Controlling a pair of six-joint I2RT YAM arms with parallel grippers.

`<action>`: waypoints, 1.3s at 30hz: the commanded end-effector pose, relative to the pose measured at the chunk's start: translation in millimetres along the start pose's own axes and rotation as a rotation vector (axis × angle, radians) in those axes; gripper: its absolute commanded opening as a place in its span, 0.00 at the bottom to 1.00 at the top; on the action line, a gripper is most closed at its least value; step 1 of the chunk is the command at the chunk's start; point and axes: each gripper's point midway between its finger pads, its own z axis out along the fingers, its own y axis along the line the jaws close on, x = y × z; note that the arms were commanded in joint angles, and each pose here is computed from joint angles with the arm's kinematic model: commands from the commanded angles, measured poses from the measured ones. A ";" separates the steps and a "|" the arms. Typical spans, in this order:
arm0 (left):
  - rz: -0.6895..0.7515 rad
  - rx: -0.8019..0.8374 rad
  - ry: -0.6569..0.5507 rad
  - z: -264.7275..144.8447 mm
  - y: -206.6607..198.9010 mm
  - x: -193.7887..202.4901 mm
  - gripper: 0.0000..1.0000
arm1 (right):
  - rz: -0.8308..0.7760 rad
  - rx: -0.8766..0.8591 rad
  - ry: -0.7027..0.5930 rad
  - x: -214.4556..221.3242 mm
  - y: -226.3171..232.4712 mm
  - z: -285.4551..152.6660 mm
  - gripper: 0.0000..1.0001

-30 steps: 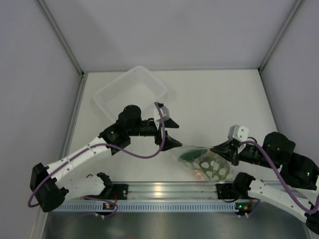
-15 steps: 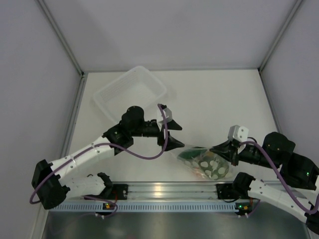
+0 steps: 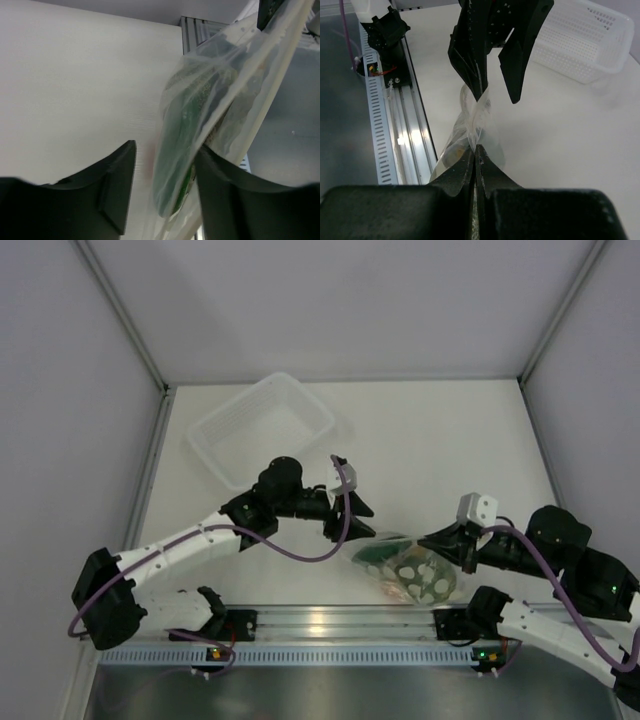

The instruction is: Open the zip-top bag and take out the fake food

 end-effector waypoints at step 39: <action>-0.711 -1.000 -0.602 -68.8 138.2 -45.8 0.00 | 0.908 0.720 -0.279 46.9 -117.9 106.9 0.61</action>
